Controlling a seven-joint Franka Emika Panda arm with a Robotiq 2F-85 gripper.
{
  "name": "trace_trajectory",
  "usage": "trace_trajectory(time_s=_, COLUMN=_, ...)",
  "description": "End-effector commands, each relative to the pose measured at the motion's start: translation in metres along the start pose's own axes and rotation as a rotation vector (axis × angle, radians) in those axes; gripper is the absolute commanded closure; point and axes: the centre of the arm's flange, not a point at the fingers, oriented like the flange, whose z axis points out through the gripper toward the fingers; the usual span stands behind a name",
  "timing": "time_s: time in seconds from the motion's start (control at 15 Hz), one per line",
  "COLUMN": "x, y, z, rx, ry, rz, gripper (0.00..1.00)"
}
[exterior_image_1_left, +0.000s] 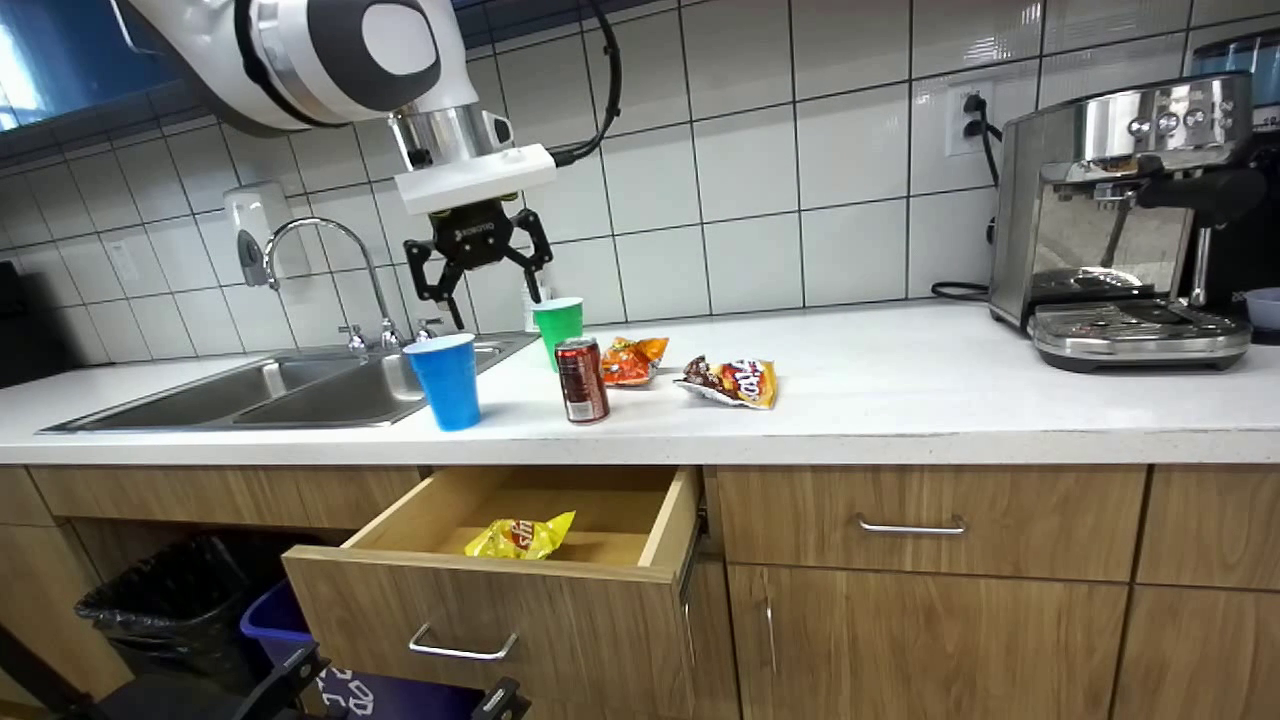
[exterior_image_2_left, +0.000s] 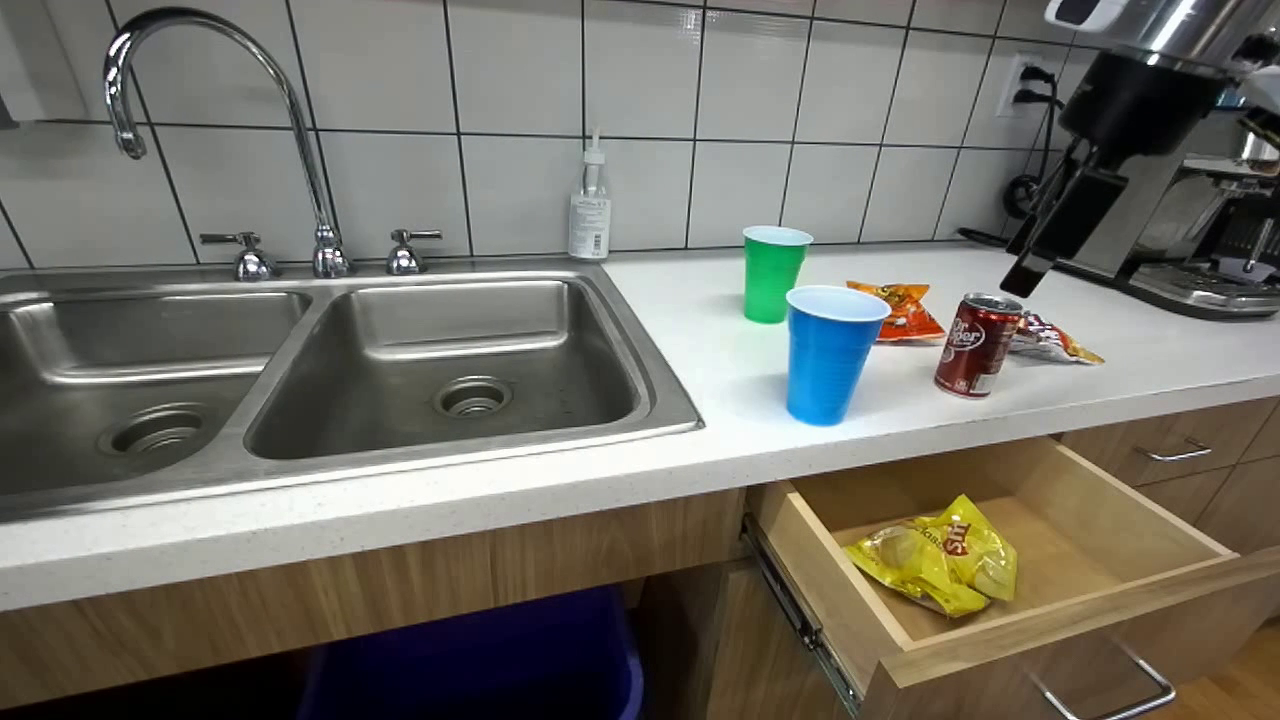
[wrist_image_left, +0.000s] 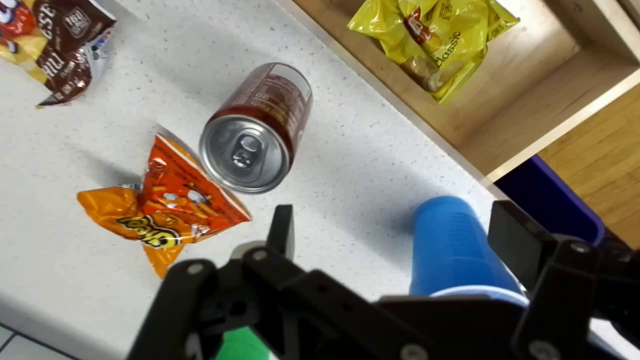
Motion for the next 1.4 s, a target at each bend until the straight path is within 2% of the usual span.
trace_trajectory(time_s=0.0, x=0.010, y=0.028, z=-0.016, rx=-0.012, ry=0.016, rz=0.160, gripper=0.00)
trace_trajectory(time_s=0.27, x=0.020, y=0.051, z=-0.020, rx=-0.051, ry=0.037, rz=0.331, gripper=0.00)
trace_trajectory(time_s=0.67, x=0.040, y=0.086, z=-0.006, rx=-0.086, ry=0.039, rz=0.566, gripper=0.00)
trace_trajectory(time_s=1.0, x=0.054, y=0.123, z=0.015, rx=-0.074, ry=0.039, rz=0.736, gripper=0.00)
trace_trajectory(time_s=1.33, x=0.060, y=0.152, z=0.044, rx=-0.047, ry=0.042, rz=0.847, gripper=0.00)
